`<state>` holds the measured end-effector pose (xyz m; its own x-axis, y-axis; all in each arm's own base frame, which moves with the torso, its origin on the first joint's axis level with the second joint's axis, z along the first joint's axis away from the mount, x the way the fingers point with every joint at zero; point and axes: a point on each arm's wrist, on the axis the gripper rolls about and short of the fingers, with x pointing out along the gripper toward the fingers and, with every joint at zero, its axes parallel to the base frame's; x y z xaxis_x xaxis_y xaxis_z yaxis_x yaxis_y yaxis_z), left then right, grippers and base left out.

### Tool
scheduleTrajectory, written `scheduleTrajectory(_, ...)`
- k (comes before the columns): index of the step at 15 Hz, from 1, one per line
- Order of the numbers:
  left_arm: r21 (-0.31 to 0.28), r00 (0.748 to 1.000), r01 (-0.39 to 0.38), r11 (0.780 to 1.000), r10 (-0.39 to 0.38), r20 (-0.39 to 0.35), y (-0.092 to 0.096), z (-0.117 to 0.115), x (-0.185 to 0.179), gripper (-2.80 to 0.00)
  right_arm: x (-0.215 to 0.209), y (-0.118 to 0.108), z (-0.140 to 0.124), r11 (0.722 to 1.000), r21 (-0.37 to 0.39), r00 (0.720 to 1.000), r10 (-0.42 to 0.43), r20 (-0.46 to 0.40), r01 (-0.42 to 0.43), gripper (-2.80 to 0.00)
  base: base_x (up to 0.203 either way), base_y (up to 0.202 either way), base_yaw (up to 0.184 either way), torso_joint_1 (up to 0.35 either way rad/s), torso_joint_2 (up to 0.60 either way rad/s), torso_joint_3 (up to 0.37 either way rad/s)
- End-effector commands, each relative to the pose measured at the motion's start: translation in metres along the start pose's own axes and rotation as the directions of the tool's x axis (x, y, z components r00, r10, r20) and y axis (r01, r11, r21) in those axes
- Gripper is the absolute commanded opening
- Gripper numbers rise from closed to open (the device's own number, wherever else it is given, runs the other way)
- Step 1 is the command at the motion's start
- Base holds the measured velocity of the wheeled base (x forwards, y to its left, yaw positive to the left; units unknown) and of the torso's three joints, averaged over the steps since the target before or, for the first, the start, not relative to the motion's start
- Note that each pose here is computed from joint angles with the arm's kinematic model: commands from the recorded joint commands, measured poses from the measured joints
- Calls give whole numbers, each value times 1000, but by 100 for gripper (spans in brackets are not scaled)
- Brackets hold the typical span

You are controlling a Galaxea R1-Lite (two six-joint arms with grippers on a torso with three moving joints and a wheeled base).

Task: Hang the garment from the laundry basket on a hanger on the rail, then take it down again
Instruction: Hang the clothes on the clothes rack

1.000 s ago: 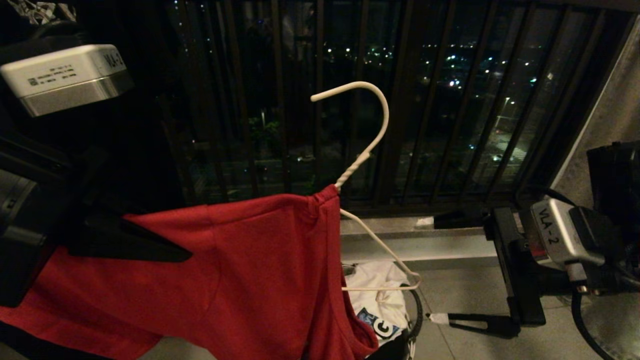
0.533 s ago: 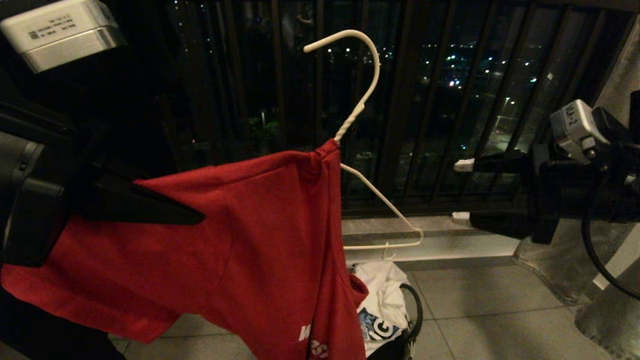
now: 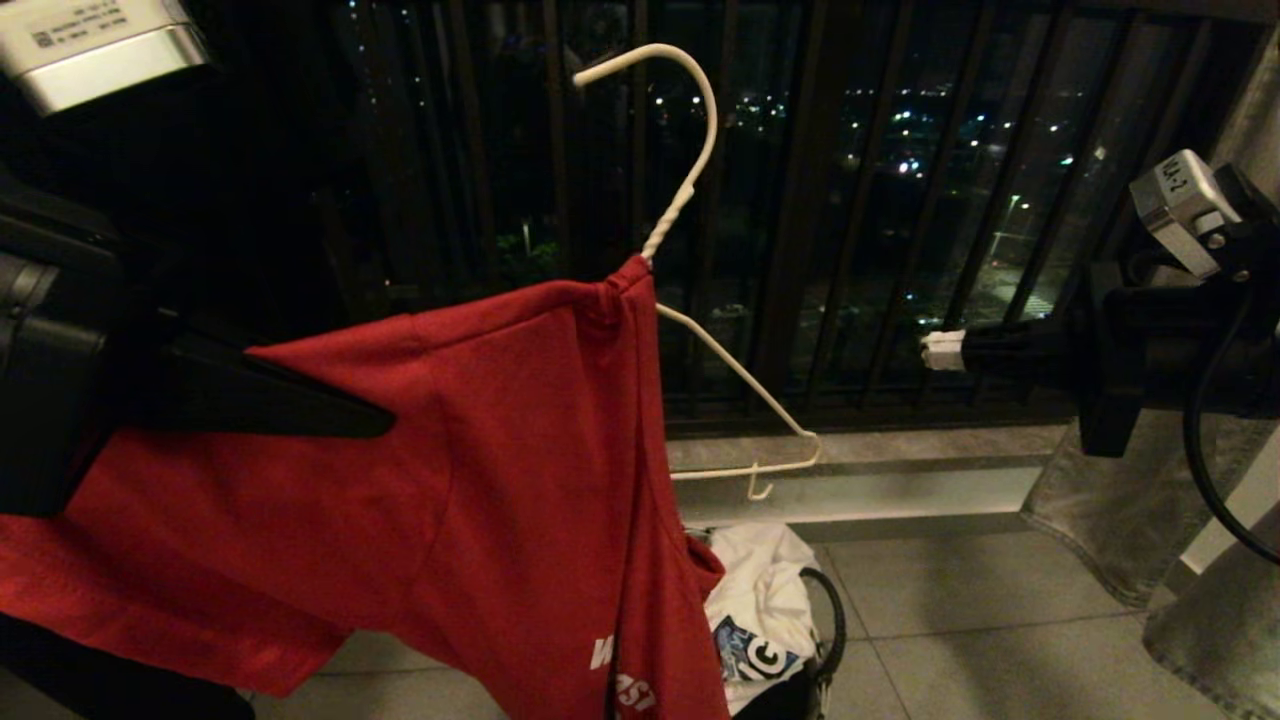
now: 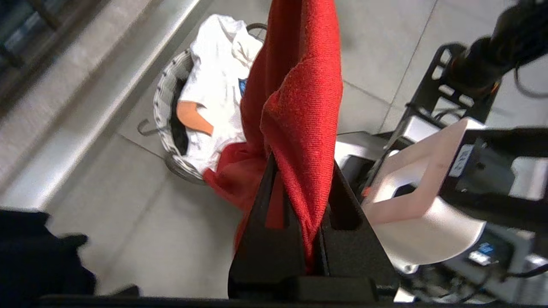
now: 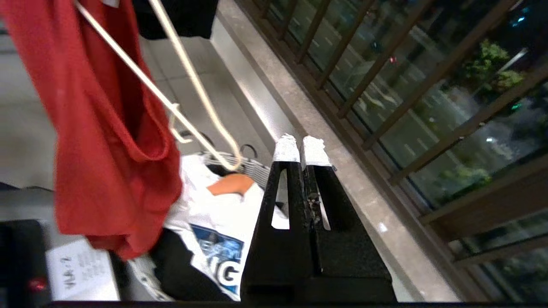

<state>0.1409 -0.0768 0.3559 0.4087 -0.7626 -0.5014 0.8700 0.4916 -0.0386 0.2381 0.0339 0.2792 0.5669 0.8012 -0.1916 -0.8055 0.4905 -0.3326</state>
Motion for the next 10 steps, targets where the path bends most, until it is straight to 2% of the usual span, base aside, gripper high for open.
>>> scheduleTrajectory(1, -23, 1000, -1, 1000, 1, 0, 0, -1, -1, -280, 4, 2, 5, 1000, 9, 1000, 21, 16, -21, -280, 0, 0, 0, 0, 0, 0)
scheduleTrajectory(3, -33, 999, -13, 999, 15, 42, 3, 1, 2, -280, 9, 6, 7, 995, 83, 999, 46, 22, -47, -280, 0, 0, 0, 0, 0, 0)
scheduleTrajectory(5, -54, 992, -31, 998, 37, 124, 5, 4, 5, -280, 9, 7, 6, 981, 187, 998, 53, 15, -55, -280, 0, 0, 0, 0, 0, 0)
scheduleTrajectory(6, -66, 988, -33, 997, 43, 147, 4, 3, 3, -280, 10, 9, 5, 974, 216, 998, 61, 8, -61, -280, 0, 0, 0, 0, 0, 0)
scheduleTrajectory(8, -69, 986, -33, 997, 44, 159, 2, -3, 4, -280, 7, 12, -5, 949, 311, 995, 78, -58, -56, -280, 0, 0, 0, 0, 0, 0)
scheduleTrajectory(10, -66, 983, -32, 997, 44, 180, 1, -7, 5, -280, 2, 16, -11, 933, 358, 992, 79, -97, -39, -280, 0, 0, 0, 0, 0, 0)
